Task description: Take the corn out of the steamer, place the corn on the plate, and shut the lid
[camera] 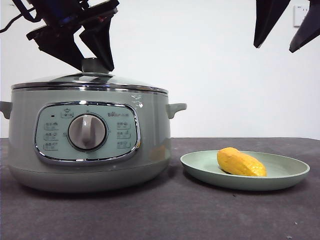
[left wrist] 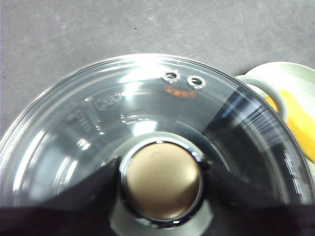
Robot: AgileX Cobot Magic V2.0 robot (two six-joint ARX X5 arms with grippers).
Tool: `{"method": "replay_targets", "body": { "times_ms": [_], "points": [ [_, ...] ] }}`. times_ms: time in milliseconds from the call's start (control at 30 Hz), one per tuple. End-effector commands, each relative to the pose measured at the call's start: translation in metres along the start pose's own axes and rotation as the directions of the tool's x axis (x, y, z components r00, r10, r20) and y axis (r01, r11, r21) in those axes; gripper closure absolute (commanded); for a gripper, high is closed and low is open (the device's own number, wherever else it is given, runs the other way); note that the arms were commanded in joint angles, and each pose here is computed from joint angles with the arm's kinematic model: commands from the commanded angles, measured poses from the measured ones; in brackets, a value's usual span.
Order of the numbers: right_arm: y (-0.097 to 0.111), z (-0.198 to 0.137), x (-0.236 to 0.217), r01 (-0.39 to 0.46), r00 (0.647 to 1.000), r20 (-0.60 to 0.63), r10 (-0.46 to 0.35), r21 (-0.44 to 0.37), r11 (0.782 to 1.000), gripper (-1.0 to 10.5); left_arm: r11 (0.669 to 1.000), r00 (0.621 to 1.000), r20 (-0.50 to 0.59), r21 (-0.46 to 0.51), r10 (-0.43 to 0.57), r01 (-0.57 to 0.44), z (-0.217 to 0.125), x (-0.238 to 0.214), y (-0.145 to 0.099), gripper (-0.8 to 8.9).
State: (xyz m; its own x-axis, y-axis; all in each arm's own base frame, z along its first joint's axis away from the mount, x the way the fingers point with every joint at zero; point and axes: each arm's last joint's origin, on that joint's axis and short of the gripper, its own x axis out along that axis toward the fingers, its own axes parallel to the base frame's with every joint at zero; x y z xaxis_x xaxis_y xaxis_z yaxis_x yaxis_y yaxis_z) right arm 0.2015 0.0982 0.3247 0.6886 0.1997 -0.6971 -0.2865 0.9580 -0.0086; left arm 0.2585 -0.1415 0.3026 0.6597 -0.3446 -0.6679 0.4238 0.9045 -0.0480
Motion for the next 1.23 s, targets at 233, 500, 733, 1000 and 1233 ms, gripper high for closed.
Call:
{"method": "replay_targets", "body": {
  "times_ms": [233, 500, 733, 1000, 1233],
  "points": [
    [0.000, -0.001, 0.000, 0.002, 1.000, 0.004, -0.002, -0.007, 1.000, 6.0, 1.000, 0.995, 0.096, 0.001, 0.026, -0.026, 0.005, -0.039, 0.001, 4.09],
    [-0.003, -0.005, -0.020, -0.006, 0.998, 0.070, 0.007, -0.017, 1.000, 6.0, 0.993, 0.972, 0.205, -0.006, 0.117, -0.118, -0.012, -0.117, 0.005, 6.44],
    [-0.007, -0.041, -0.026, -0.027, 0.979, 0.203, 0.027, -0.004, 1.000, 9.5, 0.985, 0.945, 0.275, -0.025, 0.174, -0.174, -0.065, -0.136, 0.010, 8.22],
    [-0.013, -0.105, -0.013, -0.075, 0.930, 0.365, 0.040, 0.082, 0.994, 9.6, 0.986, 0.907, 0.387, -0.066, 0.168, -0.155, -0.140, -0.125, 0.017, 8.22],
    [-0.015, -0.114, -0.011, -0.049, 0.934, 0.358, 0.013, 0.092, 0.995, 9.4, 0.985, 0.929, 0.326, -0.055, 0.172, -0.163, -0.153, -0.122, 0.018, 8.16]
  ]
}}
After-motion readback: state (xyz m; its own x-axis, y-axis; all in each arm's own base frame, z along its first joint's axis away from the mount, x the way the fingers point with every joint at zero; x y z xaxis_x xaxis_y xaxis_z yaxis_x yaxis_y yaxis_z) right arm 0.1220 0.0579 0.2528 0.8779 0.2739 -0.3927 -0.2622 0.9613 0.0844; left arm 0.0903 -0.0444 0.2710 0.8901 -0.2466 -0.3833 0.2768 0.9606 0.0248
